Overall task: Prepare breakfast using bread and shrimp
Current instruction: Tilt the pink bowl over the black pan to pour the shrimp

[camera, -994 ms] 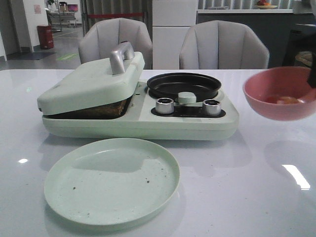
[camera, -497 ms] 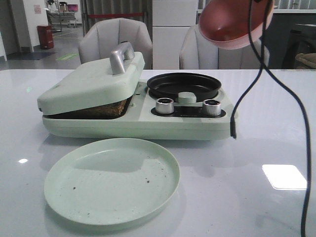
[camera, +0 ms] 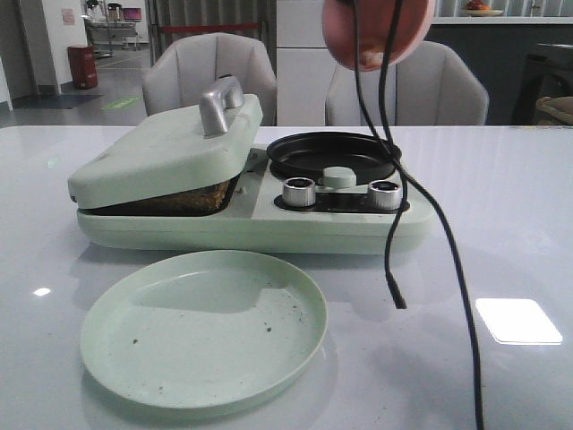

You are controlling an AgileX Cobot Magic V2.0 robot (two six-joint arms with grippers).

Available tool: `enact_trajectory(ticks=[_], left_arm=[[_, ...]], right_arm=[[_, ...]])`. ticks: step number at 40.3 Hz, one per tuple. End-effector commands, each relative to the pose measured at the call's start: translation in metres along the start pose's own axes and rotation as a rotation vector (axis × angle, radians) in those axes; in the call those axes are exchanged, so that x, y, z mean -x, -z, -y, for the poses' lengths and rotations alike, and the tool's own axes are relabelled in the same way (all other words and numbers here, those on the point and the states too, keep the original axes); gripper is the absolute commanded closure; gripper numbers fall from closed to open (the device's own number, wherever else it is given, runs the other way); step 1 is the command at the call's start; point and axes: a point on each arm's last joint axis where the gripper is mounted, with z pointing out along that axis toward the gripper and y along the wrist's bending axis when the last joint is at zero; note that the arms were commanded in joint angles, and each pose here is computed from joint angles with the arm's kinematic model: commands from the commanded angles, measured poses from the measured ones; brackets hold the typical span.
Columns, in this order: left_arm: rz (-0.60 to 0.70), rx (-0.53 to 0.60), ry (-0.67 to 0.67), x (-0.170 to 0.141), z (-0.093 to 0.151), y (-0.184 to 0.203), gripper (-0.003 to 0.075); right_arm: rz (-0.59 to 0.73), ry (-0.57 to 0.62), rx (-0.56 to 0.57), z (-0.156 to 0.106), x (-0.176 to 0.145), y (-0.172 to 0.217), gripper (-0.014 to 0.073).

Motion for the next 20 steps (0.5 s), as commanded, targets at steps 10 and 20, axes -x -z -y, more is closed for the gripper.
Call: enact_trajectory(ticks=[10, 20], left_arm=[[0.073, -0.009, 0.007, 0.011, 0.004, 0.005, 0.0621], [0.073, -0.009, 0.007, 0.011, 0.004, 0.005, 0.0621]], right_arm=[[0.105, 0.018, -0.342, 0.063, 0.015, 0.023, 0.0459], [0.119, -0.016, -0.355, 0.073, 0.019, 0.027, 0.0459]])
